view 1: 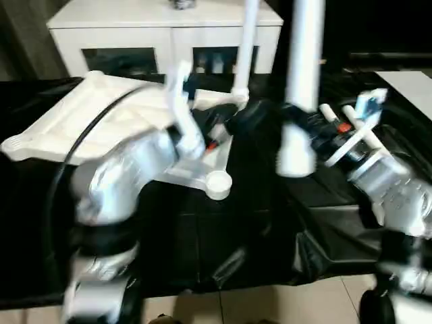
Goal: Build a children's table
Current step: Pick table leg
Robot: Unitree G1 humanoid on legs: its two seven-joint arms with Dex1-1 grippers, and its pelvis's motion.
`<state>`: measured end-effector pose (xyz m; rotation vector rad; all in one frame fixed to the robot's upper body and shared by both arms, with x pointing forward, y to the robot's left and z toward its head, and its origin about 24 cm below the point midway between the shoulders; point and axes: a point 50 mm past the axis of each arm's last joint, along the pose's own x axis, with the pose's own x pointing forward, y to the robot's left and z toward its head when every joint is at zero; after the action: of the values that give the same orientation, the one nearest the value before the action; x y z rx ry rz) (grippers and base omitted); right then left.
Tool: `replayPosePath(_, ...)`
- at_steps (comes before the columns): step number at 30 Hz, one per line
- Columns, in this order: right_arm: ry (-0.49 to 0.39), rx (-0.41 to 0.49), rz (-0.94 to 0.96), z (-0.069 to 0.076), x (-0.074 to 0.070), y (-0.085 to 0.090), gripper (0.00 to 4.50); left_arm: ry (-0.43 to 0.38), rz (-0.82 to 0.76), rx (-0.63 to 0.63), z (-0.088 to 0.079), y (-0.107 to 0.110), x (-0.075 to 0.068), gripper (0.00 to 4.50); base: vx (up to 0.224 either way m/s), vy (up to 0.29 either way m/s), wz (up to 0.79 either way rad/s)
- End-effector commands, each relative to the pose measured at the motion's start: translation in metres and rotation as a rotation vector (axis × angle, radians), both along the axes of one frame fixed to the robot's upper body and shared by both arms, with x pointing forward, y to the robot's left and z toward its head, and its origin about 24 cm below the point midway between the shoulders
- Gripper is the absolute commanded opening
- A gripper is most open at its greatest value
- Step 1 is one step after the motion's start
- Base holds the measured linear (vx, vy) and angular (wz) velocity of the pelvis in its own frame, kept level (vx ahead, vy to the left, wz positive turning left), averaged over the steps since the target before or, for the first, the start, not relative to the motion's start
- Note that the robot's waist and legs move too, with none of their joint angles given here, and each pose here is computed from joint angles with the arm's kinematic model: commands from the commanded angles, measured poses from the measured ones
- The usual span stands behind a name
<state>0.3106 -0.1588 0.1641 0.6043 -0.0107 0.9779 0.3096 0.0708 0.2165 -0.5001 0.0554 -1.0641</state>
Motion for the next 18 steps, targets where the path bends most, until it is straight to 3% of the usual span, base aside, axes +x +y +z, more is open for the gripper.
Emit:
replayPosePath(1, -0.037, 0.0, 0.067, 0.006, -0.007, 0.007, 1.82, 0.002, -0.053, -0.04, 0.009, -0.005, -0.002, 4.45, 0.0, 0.0, 0.0)
replayPosePath(15, -0.02, -0.084, 0.225, -0.002, -0.021, 0.022, 1.82, 0.033, -0.144, -0.083, 0.011, -0.013, -0.009, 4.5, 0.0, 0.0, 0.0)
replayPosePath(18, -0.034, -0.237, 0.164, -0.011, -0.017, 0.027, 1.82, 0.007, -0.044, 0.046, 0.002, -0.014, -0.002, 4.5, 0.0, 0.0, 0.0)
